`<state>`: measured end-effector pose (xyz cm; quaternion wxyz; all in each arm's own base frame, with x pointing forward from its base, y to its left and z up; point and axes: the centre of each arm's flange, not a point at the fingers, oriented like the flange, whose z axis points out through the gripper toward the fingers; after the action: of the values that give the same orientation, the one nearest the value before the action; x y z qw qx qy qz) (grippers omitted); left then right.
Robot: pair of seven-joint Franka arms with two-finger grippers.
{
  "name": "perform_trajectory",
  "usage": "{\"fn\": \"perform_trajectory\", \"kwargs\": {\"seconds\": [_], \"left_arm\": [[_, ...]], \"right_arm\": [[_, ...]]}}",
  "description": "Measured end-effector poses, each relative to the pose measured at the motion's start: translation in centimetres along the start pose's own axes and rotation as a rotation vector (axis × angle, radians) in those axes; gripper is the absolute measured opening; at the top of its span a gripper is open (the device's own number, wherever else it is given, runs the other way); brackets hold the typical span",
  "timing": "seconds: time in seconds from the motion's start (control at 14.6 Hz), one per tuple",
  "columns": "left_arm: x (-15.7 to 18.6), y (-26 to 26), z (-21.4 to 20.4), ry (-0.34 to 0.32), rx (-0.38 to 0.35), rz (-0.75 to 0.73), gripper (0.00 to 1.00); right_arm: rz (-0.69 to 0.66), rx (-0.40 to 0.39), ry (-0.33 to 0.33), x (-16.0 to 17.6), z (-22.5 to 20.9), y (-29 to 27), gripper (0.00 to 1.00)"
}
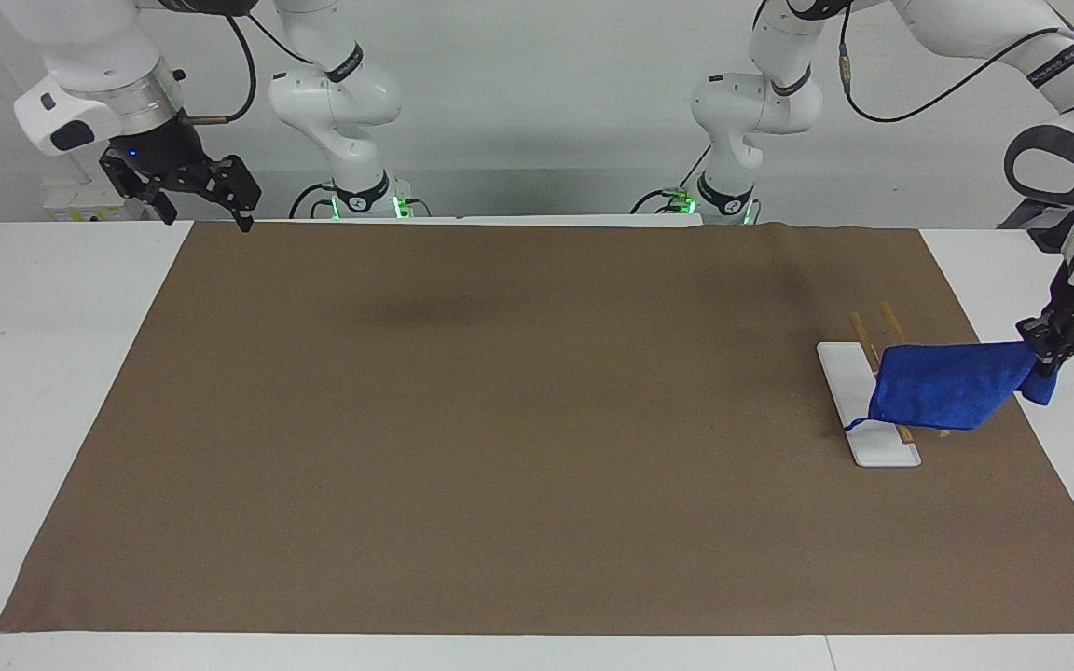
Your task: Right arm passes towel to left arm to hang
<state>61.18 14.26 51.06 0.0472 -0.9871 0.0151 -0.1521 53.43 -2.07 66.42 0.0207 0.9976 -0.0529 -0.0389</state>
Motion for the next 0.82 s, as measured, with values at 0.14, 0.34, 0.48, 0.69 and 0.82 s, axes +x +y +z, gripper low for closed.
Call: {"fn": "perform_trajectory", "kwargs": {"seconds": [0.14,0.34,0.48,0.69,0.82], "left_arm": [[-0.1,0.7,0.5,-0.019,-0.009,-0.022,0.02],[-0.5,2.2,1.2,-0.071,-0.029,-0.069,0.02],[-0.6,2.9,1.4,-0.086,-0.036,-0.08,0.02],[-0.9,3.1,1.6,-0.118,-0.044,-0.083,0.06],[-1.0,3.2,1.7,-0.128,-0.046,-0.083,0.12]], "right_arm": [[-0.005,0.0,0.0,0.0,0.0,0.2,1.0],[-0.011,0.0,0.0,0.0,0.0,0.2,1.0],[-0.023,0.0,0.0,0.0,0.0,0.2,1.0],[-0.029,0.0,0.0,0.0,0.0,0.2,1.0],[-0.029,0.0,0.0,0.0,0.0,0.2,1.0]]}}
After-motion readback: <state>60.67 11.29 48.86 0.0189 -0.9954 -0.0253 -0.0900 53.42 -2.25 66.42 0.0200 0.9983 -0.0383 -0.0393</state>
